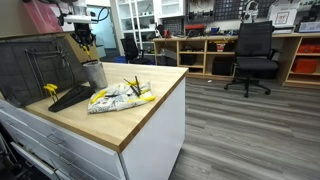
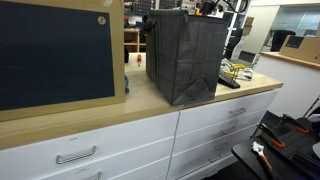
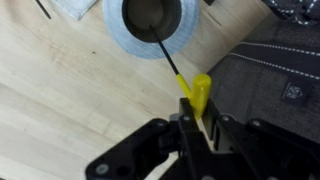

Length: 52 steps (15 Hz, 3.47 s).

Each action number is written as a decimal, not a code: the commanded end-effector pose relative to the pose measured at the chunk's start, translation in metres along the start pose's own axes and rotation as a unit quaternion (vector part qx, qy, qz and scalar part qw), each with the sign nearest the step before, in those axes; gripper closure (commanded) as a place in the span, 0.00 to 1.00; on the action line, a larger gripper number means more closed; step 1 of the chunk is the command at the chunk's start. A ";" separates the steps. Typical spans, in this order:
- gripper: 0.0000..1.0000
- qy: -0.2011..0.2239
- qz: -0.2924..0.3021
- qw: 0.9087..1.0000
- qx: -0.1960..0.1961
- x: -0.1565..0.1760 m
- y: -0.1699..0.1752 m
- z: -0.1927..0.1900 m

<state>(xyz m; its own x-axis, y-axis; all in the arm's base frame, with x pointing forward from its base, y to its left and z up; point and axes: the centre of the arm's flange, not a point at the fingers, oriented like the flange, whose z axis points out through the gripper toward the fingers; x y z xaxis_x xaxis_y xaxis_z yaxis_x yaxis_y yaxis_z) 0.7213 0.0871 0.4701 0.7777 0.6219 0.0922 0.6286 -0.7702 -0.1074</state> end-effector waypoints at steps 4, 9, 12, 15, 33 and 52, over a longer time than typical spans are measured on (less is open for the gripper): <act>0.96 0.056 0.040 0.997 0.044 -0.084 -0.029 0.012; 0.96 0.068 0.128 0.989 0.037 -0.130 0.007 0.048; 0.96 0.087 0.164 0.982 0.018 -0.152 0.027 0.064; 0.96 0.096 0.167 0.981 0.004 -0.160 0.021 0.054; 0.00 0.024 0.075 0.997 -0.015 -0.098 0.006 -0.045; 0.00 -0.118 -0.058 0.991 -0.022 -0.059 -0.001 0.013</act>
<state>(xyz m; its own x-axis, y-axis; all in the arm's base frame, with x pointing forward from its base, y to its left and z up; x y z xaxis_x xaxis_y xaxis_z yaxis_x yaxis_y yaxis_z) 0.6697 0.0434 0.4466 0.7200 0.6847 -0.1129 0.6824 -0.7281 -0.0648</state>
